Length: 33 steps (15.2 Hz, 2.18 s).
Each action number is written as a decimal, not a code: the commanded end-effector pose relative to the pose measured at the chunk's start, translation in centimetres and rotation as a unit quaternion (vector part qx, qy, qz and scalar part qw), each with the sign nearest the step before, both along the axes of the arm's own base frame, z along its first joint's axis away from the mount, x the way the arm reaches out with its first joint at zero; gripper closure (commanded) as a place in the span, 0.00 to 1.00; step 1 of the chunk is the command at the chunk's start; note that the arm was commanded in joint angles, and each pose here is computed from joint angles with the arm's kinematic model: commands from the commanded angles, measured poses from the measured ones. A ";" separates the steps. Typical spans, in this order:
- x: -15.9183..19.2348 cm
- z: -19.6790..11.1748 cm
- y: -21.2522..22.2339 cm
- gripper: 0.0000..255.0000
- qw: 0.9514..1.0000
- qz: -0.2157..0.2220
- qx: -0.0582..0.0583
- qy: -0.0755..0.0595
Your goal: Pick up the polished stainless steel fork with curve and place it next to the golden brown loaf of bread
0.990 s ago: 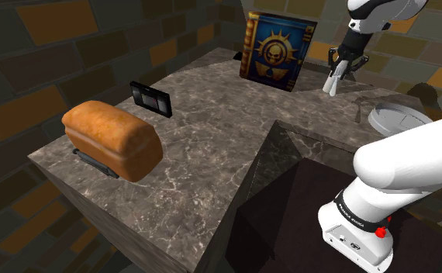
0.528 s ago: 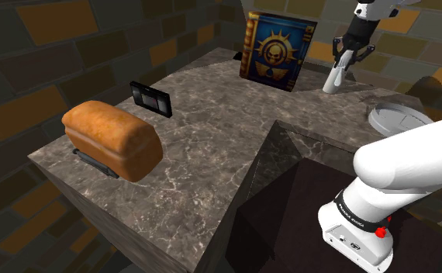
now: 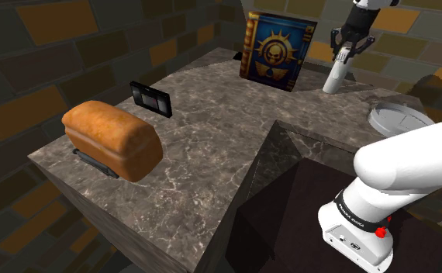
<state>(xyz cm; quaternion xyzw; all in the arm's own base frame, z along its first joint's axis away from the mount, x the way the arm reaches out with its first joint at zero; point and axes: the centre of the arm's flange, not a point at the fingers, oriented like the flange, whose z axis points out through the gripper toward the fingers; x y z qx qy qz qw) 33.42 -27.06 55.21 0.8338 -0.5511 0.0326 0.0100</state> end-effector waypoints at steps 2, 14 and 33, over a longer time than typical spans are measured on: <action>0.9 0.3 3.7 1.00 1.000 0.000 0.000 0.000; 5.2 0.3 19.0 1.00 1.000 0.000 0.000 0.000; 11.9 0.4 43.2 1.00 1.000 0.000 0.000 0.000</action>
